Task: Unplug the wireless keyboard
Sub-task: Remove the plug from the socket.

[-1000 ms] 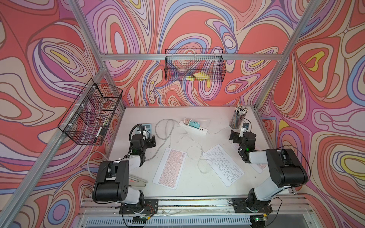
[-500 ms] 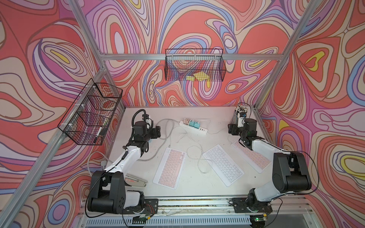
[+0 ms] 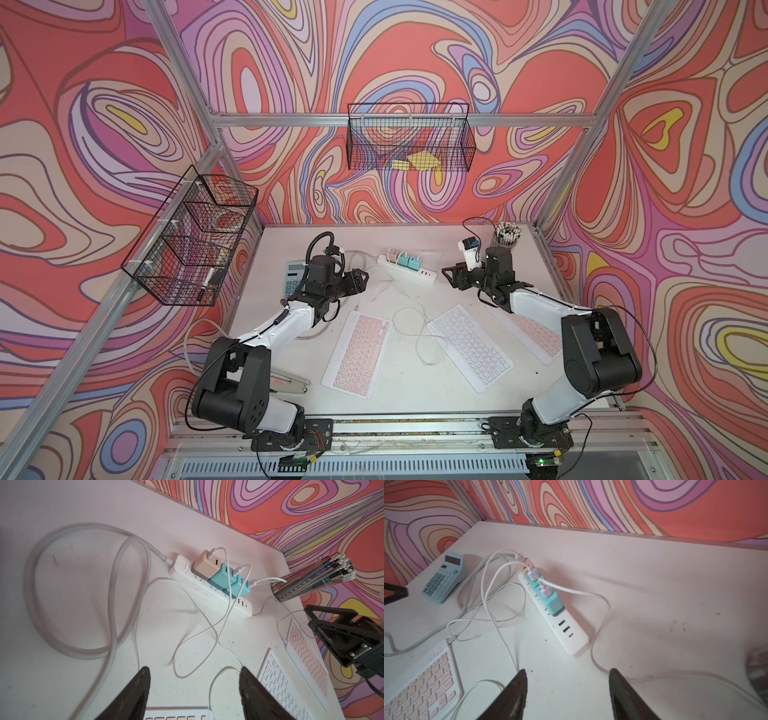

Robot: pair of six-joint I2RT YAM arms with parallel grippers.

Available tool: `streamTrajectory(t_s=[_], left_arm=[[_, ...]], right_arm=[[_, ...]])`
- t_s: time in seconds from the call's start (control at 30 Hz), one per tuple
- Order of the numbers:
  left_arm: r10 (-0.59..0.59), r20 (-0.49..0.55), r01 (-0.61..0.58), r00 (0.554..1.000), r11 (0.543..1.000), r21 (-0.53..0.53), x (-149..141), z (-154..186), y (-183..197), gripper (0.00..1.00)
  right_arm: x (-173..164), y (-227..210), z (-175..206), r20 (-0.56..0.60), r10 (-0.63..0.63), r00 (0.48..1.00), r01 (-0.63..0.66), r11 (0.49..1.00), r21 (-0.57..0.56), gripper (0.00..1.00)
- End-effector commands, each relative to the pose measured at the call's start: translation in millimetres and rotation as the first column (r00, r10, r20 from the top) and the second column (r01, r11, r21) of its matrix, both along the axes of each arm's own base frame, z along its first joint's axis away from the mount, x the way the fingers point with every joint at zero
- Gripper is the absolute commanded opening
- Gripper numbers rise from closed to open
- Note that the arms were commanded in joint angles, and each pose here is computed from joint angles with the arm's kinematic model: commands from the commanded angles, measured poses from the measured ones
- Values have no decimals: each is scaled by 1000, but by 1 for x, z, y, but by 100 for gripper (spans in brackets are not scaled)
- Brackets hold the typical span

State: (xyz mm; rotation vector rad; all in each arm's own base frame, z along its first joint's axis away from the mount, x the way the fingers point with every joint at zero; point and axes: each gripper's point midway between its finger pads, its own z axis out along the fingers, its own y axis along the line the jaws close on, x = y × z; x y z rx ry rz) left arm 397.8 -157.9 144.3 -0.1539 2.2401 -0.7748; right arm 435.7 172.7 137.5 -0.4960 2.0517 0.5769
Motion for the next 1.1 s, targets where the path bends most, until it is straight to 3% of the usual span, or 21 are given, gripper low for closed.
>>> streamTrajectory(t_s=[0.0,0.27,0.6,1.07], left_arm=[[4,-4,-4,1000,993,-115,15,13,-14,65],[-13,-87,-5,996,978,-210,43,9,-34,60],[-24,-143,-7,989,977,-213,63,-2,-43,58],[-53,-215,-2,975,969,-249,76,-22,-54,57]], right_arm=[[1,34,3,76,141,987,-142,990,11,56],[22,66,-27,74,231,970,-231,973,-13,46],[60,71,-52,47,222,974,-217,972,-88,47],[79,82,-77,-13,245,970,-244,961,-132,47]])
